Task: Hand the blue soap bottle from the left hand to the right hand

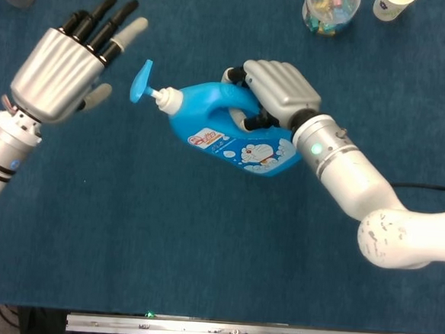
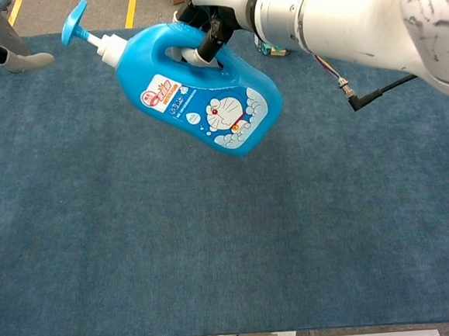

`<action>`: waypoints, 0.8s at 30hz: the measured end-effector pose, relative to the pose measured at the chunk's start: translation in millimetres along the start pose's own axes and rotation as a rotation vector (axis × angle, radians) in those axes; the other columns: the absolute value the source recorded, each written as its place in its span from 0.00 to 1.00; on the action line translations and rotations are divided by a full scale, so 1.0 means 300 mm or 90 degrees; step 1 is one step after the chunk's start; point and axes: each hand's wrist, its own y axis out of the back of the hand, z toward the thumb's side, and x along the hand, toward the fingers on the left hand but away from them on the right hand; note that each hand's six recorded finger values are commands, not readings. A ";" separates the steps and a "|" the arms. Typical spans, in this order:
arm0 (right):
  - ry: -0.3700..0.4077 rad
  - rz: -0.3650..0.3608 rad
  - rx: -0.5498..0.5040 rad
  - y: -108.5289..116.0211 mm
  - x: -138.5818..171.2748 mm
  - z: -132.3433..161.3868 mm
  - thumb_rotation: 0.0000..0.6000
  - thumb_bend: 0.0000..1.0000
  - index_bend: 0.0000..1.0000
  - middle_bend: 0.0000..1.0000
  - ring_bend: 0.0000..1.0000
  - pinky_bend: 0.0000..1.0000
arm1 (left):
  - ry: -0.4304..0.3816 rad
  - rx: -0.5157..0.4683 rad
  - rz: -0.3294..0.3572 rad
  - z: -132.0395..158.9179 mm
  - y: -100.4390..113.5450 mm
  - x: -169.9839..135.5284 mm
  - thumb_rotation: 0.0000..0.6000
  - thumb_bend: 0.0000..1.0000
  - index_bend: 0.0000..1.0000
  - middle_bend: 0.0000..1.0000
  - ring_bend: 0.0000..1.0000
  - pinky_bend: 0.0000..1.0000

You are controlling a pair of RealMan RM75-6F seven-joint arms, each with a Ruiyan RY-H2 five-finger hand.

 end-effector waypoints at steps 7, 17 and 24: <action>0.005 -0.014 -0.013 0.033 0.027 -0.027 1.00 0.52 0.60 0.45 0.40 0.51 | 0.064 -0.013 -0.036 -0.087 -0.015 -0.008 1.00 0.18 0.00 0.00 0.00 0.28; 0.029 -0.044 -0.067 0.078 0.084 -0.067 1.00 0.54 0.63 0.48 0.43 0.52 | 0.164 -0.014 -0.093 -0.217 -0.036 -0.053 1.00 0.18 0.00 0.00 0.00 0.28; 0.062 -0.084 -0.117 0.103 0.132 -0.083 1.00 0.57 0.67 0.52 0.47 0.54 | 0.215 -0.033 -0.116 -0.276 -0.037 -0.102 1.00 0.18 0.00 0.00 0.00 0.28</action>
